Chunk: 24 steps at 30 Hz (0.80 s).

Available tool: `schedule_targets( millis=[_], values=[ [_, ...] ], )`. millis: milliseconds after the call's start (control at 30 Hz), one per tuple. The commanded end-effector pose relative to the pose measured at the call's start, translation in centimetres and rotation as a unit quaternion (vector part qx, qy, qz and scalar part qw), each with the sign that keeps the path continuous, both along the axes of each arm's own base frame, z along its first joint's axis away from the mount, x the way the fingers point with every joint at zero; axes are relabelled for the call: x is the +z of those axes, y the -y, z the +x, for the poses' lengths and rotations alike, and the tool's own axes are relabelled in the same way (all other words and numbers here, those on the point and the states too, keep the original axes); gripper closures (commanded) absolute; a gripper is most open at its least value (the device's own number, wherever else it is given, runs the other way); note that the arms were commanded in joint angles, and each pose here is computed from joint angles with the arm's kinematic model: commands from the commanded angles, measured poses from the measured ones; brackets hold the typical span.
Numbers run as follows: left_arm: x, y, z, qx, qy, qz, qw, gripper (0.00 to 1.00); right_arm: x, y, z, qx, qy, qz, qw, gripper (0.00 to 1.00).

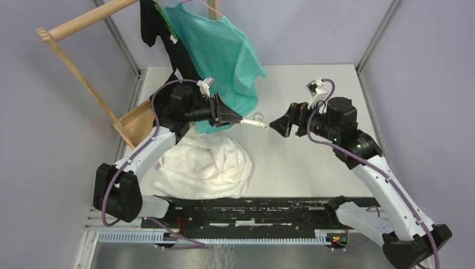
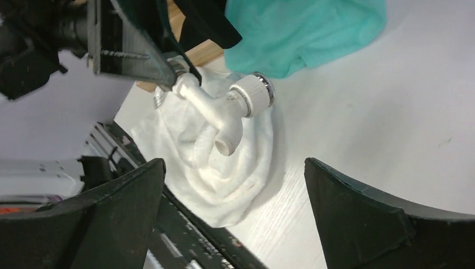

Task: Install the water faucets

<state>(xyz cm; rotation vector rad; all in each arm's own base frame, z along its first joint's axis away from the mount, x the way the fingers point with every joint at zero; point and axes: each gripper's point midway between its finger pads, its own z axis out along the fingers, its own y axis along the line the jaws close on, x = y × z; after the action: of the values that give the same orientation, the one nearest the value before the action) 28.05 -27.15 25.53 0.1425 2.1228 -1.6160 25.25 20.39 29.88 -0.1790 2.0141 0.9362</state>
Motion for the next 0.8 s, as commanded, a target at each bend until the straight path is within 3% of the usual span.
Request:
schedule_targets(
  millis=[0,133,200,333,433,767],
  values=[
    [2.0,0.3,0.0,-0.013,-0.035,-0.013,0.999,0.97,1.6,0.2,-1.5,0.088,0.172,-0.058,0.980,0.00],
    [2.1,0.7,-1.0,-0.042,-0.072,-0.034,0.996,0.97,1.1,0.2,-3.3,0.119,0.330,-0.059,0.934,0.00],
    [2.3,0.8,-2.1,-0.081,-0.094,-0.040,0.992,0.97,0.6,0.4,-3.4,0.118,0.372,-0.075,0.918,0.00],
    [2.6,0.6,-3.1,-0.105,-0.103,-0.044,0.988,0.97,-1.0,-1.1,-3.7,0.182,0.372,-0.088,0.906,0.01],
    [2.4,0.6,-3.6,-0.118,-0.121,-0.048,0.984,0.97,-1.5,-3.0,-4.1,0.233,0.357,-0.063,0.902,0.08],
    [1.8,0.8,-4.3,-0.144,-0.142,-0.051,0.978,0.97,-2.0,-6.8,-2.7,0.265,0.350,-0.011,0.898,0.18]
  ],
)
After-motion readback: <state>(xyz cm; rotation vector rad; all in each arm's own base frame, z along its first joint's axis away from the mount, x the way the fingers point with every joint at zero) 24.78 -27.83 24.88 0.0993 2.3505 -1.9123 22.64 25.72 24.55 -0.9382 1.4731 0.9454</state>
